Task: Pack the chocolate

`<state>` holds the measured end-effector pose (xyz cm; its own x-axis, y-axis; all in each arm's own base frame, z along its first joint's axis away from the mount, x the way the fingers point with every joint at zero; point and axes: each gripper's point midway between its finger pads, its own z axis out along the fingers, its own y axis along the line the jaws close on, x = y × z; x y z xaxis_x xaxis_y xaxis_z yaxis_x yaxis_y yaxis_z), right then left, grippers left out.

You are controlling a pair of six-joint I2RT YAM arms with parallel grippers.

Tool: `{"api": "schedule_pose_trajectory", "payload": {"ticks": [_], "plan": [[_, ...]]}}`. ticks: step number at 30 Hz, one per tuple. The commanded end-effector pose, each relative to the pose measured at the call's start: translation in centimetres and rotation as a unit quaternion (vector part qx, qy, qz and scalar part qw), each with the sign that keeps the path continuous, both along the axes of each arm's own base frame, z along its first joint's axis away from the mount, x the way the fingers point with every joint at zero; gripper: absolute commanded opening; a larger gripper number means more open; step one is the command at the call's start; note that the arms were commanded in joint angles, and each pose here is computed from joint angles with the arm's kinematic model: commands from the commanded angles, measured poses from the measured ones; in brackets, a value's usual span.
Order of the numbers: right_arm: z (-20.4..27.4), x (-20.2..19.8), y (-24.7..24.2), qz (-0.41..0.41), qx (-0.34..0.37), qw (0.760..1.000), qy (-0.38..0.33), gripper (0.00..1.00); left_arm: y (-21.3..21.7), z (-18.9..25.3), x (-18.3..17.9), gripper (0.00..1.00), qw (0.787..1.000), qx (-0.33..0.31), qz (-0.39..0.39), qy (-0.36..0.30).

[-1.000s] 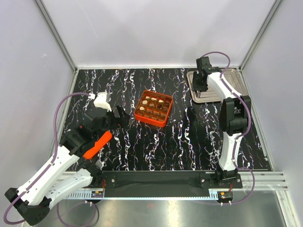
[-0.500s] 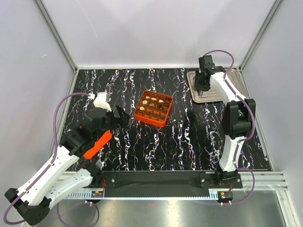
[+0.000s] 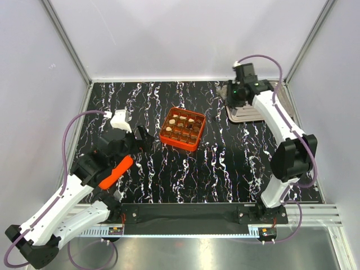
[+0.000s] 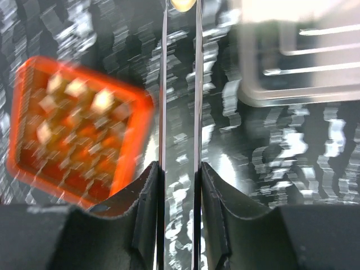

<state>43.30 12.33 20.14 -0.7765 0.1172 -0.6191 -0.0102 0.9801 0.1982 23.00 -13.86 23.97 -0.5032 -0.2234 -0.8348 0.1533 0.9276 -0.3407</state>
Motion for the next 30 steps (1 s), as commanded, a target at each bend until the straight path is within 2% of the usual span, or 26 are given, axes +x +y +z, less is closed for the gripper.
{"api": "schedule_pose_trajectory", "payload": {"ticks": [1,7,11,22,30], "plan": [[3.0,-3.6,7.0,0.085,0.04,0.995,-0.026,0.38,-0.1,2.0,0.6,0.99,0.999,-0.019,0.007,-0.032],[2.2,-10.2,13.8,0.173,0.063,0.983,-0.009,0.38,0.2,2.3,0.5,0.99,0.999,-0.017,0.011,-0.035],[1.2,-12.7,15.7,0.198,0.048,0.979,0.005,0.38,0.2,2.7,0.5,0.99,0.999,-0.02,0.01,-0.037],[-0.3,-14.5,16.0,0.207,0.051,0.977,0.023,0.38,0.0,2.7,0.4,0.99,0.999,-0.023,0.006,-0.037],[-2.2,-14.1,15.8,0.201,0.029,0.979,0.033,0.41,-0.1,2.5,0.4,0.99,0.999,-0.024,0.004,-0.034]]}}
